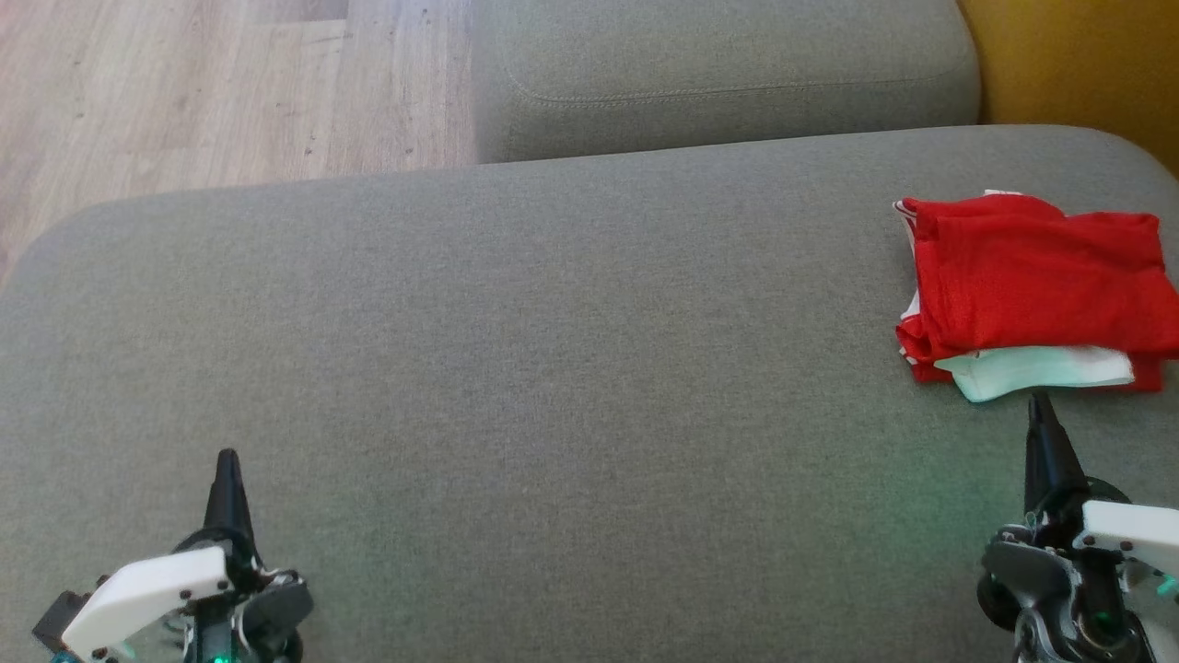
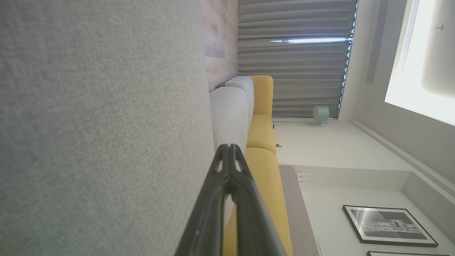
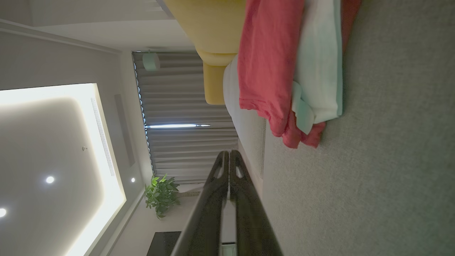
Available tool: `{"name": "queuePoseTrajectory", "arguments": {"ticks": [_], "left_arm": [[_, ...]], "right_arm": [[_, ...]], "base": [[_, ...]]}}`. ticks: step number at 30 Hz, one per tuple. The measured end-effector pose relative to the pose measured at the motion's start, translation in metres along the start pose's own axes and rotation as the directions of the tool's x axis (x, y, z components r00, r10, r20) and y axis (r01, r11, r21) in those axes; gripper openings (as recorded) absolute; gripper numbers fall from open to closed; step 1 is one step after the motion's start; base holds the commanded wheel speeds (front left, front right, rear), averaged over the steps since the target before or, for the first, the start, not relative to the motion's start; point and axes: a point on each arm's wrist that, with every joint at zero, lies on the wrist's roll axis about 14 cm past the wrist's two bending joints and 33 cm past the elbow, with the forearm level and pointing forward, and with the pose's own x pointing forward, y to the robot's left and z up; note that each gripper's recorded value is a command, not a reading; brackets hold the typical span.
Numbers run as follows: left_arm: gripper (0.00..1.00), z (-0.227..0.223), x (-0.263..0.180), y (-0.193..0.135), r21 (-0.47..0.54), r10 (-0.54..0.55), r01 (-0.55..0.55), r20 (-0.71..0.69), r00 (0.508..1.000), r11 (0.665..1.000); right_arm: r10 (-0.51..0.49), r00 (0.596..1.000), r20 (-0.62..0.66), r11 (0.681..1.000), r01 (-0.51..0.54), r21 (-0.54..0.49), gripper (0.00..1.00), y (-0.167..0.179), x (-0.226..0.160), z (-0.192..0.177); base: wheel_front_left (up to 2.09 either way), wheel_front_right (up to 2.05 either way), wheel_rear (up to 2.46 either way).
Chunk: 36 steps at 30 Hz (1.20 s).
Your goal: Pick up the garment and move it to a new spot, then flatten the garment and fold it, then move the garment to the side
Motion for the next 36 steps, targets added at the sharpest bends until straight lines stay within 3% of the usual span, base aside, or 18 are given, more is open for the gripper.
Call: {"name": "queuePoseTrajectory", "arguments": {"ticks": [36], "left_arm": [[0.0,0.0003,0.0,-0.0001,0.0,0.0,0.0,0.001,1.0,1.0]], "right_arm": [[0.0,1.0,0.0,1.0,0.0,0.0,0.0,0.0001,0.0,0.0]], "base": [[0.0,0.0,0.0]]}}
